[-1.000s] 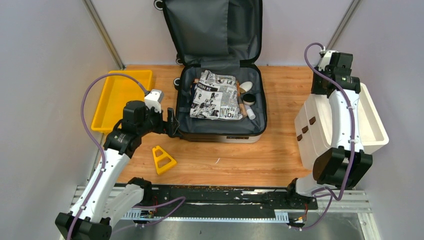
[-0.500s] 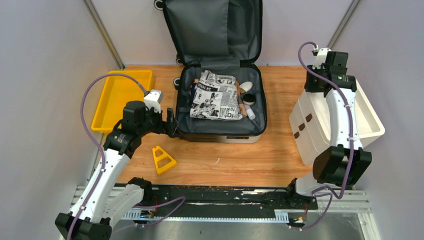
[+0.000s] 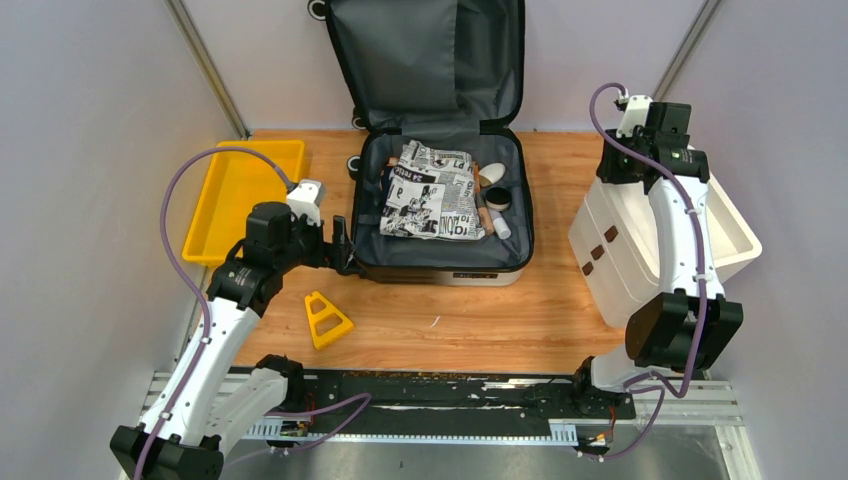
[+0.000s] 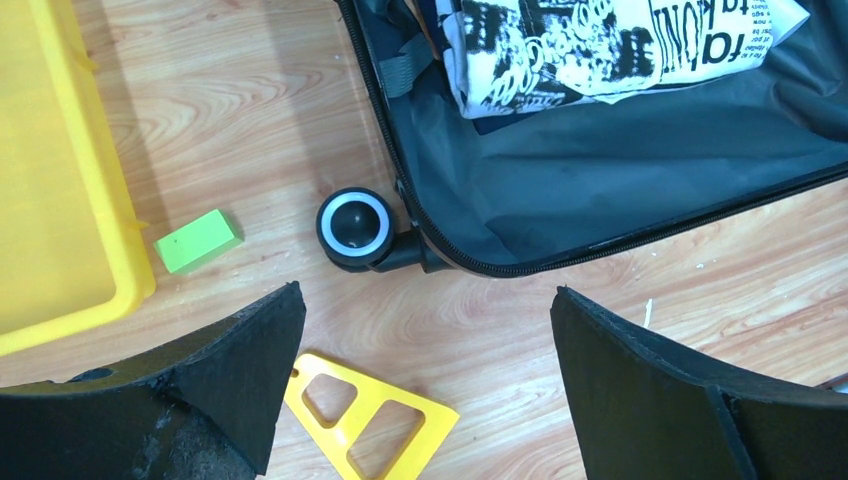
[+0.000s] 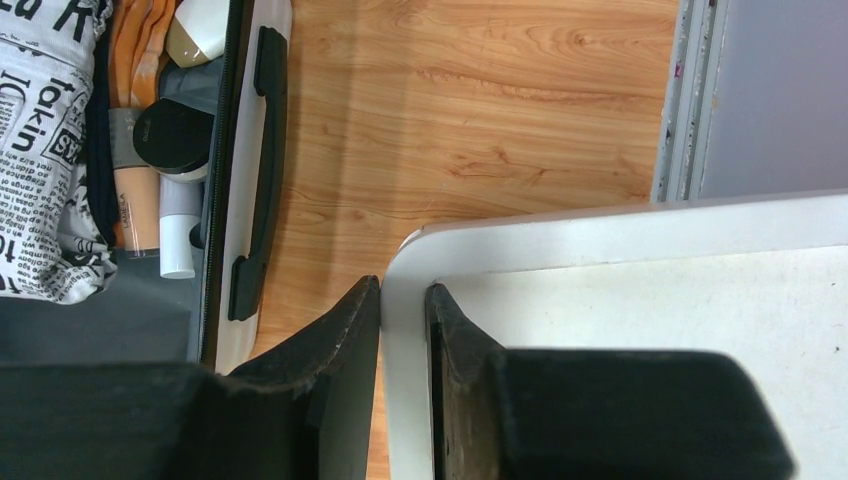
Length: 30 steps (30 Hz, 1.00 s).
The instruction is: Open, take out, and arrange the luggage
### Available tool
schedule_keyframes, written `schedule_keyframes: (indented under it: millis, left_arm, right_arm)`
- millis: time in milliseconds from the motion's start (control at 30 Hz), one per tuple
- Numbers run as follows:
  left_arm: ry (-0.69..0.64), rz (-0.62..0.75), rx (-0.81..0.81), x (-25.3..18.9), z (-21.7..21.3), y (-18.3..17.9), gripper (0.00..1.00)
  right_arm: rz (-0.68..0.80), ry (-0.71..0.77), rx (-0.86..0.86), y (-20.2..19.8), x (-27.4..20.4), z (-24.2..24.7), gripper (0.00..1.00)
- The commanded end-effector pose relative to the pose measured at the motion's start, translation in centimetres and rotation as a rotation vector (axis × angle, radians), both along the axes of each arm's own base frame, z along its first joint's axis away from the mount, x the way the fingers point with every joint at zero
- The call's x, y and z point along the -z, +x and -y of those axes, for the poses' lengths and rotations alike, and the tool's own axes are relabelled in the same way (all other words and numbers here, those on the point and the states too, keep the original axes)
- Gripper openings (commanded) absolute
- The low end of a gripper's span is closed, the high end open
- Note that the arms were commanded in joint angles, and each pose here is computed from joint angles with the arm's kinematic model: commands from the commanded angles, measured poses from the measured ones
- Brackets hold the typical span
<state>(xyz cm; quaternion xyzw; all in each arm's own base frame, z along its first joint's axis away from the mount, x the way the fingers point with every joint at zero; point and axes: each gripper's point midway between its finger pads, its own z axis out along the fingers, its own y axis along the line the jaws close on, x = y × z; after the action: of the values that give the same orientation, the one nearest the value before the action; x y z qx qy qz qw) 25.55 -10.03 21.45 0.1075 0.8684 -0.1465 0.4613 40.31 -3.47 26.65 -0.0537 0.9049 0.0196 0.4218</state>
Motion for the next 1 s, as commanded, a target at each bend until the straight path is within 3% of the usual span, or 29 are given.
schedule_keyframes:
  millis: [0, 133, 367, 567, 767, 833, 967]
  left_arm:
    - [0.002, 0.027, 0.003, -0.8, 0.0, 0.2, 1.00]
    - [0.007, 0.043, -0.042, -1.2, -0.7, 0.5, 1.00]
    - [-0.150, 0.078, 0.070, -2.8, 2.5, 0.1, 1.00]
    - [-0.226, 0.095, 0.194, -4.8, 4.8, -0.3, 1.00]
    - [-0.261, 0.167, 0.371, -8.3, 8.8, -1.2, 0.95]
    - [-0.229, 0.199, 0.393, -9.0, 10.4, -0.9, 0.95]
    - [-0.192, 0.251, 0.470, -10.1, 14.2, -0.9, 0.93]
  right_arm:
    - [0.168, 0.043, -0.061, 2.2, -4.0, -1.9, 0.10]
    - [0.168, 0.073, -0.053, 1.7, -4.2, -2.3, 0.25]
    - [0.239, 0.198, 0.153, -0.2, -7.8, -1.8, 0.73]
    - [0.281, 0.373, 0.331, -3.4, -9.7, -2.1, 0.73]
    - [0.309, 0.416, 0.620, -7.0, -10.2, 0.5, 0.67]
    - [0.306, 0.440, 0.592, -8.0, -10.3, -0.4, 0.67]
    - [0.296, 0.425, 0.527, -9.2, -10.0, -1.3, 0.54]
